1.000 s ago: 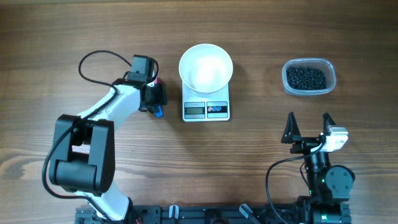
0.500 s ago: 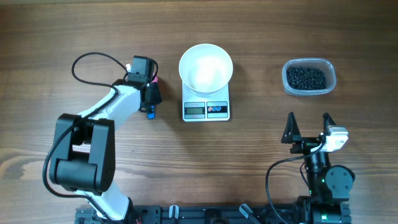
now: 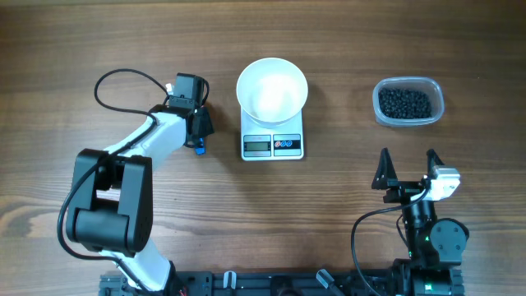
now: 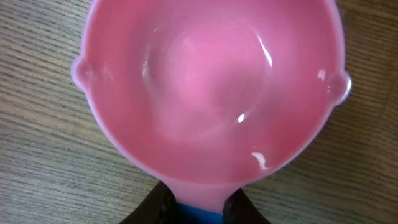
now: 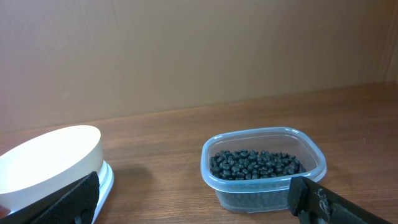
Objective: Scoop item into bowl and weigh 150g on scale
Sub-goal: 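Lift the pink scoop with the left gripper and raise it up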
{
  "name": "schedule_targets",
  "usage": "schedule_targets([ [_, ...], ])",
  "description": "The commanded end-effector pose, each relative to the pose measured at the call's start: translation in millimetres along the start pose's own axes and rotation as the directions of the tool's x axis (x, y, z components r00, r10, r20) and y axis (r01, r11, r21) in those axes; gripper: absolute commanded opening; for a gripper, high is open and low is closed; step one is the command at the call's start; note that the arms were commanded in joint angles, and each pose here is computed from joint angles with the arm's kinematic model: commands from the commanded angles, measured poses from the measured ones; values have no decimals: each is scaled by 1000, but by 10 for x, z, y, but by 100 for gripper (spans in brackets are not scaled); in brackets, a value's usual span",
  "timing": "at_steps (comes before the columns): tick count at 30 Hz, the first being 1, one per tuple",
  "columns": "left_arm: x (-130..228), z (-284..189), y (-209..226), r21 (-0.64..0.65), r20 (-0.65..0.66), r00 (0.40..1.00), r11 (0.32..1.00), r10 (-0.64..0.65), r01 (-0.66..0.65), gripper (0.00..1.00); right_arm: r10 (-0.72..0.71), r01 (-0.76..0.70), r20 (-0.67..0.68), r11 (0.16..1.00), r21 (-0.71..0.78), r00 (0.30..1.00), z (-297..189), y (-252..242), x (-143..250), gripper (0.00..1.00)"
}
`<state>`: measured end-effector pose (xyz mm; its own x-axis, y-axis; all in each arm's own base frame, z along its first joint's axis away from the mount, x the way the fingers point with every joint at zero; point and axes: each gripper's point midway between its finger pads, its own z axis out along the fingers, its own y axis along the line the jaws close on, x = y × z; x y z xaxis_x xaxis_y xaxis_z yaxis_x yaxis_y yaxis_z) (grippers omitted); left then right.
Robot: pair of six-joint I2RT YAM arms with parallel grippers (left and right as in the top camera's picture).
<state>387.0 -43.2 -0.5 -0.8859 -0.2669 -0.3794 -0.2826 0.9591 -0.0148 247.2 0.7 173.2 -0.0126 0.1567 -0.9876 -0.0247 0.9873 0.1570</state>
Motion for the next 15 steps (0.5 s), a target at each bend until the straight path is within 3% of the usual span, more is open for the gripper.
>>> schedule_targets([
  [1,-40,-59,11,6,14,1000,1000,-8,8,23,2,-2,7,1000,5,1000,-2,-5,-13,100],
  [8,-619,-701,36,69,145,985,994,-92,83,21,2,-2,7,1000,5,1000,-2,-5,-12,100],
  [13,-878,-1133,138,203,128,952,947,-278,249,19,2,-2,7,1000,5,1000,-2,-5,-13,100],
  [15,-1007,-1261,180,285,98,908,885,-408,367,20,2,-2,7,1000,4,1000,-2,-4,-13,100],
])
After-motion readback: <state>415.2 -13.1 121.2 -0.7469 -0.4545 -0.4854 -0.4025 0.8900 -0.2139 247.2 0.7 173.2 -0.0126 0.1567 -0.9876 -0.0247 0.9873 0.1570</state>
